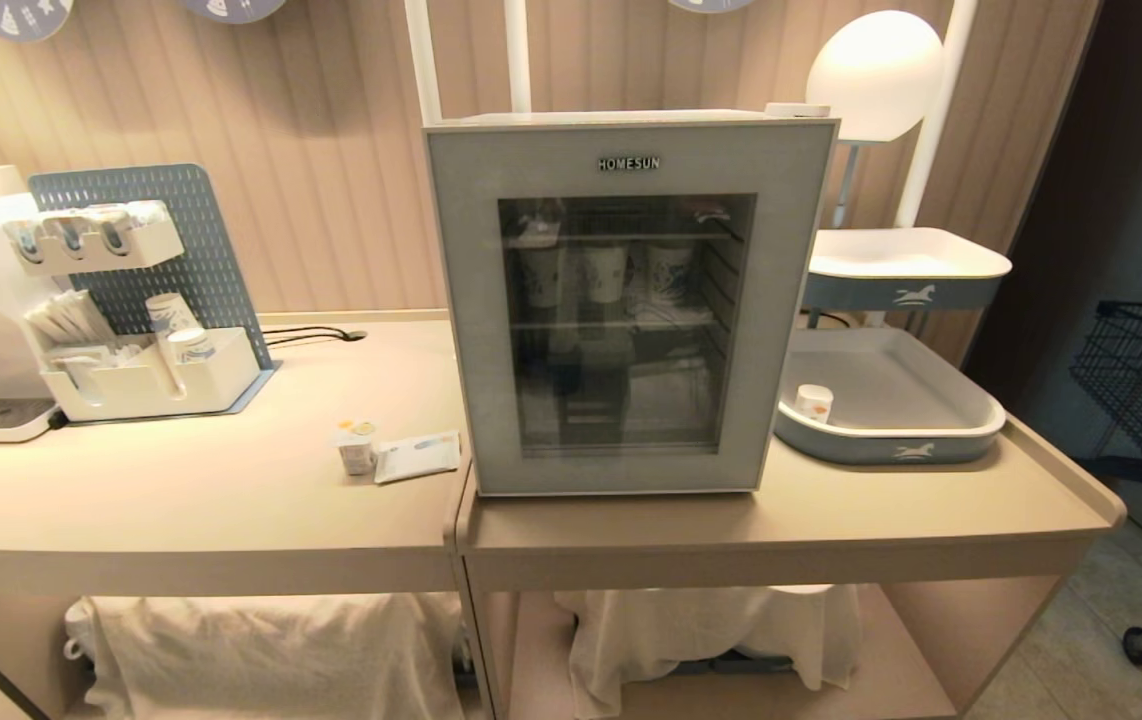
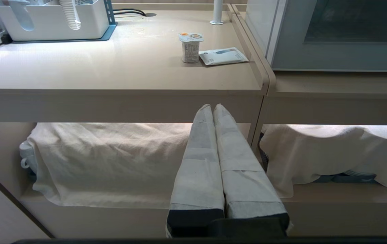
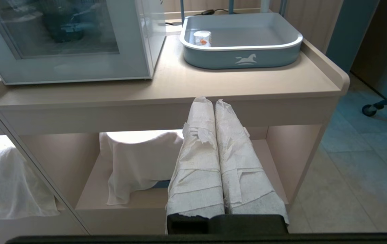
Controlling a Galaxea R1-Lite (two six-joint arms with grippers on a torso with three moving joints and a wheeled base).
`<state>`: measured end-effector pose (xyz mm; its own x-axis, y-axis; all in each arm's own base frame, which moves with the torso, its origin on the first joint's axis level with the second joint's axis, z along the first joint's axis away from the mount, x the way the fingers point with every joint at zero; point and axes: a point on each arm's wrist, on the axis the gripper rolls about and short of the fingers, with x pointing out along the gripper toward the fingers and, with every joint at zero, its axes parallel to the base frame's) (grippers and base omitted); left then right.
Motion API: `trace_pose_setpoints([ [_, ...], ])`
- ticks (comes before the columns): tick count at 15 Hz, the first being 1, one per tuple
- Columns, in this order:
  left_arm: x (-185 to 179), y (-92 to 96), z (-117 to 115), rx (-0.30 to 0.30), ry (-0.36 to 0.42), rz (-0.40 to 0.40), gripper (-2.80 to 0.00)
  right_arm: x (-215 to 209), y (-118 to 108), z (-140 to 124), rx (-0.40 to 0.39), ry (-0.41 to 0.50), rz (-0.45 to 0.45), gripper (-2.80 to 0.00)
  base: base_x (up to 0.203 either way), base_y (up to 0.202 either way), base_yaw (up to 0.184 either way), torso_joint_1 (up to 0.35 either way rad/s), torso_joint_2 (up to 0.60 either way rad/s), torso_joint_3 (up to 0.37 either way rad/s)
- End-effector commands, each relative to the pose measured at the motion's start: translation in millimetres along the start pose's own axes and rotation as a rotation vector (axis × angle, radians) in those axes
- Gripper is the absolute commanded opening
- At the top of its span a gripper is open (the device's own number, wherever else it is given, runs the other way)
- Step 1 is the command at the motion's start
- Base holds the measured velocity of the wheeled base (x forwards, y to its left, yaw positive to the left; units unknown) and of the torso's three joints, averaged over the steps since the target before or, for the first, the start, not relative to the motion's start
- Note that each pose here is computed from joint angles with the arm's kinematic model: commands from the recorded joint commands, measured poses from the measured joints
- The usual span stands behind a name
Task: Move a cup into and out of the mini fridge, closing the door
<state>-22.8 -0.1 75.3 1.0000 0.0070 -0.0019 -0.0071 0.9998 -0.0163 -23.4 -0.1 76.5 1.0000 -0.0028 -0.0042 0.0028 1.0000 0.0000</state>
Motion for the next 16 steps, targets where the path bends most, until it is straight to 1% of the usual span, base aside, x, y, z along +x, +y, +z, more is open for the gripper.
trace_pose_setpoints([
  [1, 0.1, 0.0, -0.4, -0.001, 0.001, 0.001, -2.8, 0.2, 0.0, 0.1, 0.0, 0.003, 0.001, -2.8, 0.0, 0.0, 0.0, 0.0, 0.0, 0.0],
  [16, 0.0, 0.0, 0.0, 0.006, 0.0, 0.001, -2.8, 0.0, 0.0, 0.0, 0.002, 0.004, -0.002, -2.8, 0.0, 0.0, 0.0, 0.0, 0.0, 0.0],
])
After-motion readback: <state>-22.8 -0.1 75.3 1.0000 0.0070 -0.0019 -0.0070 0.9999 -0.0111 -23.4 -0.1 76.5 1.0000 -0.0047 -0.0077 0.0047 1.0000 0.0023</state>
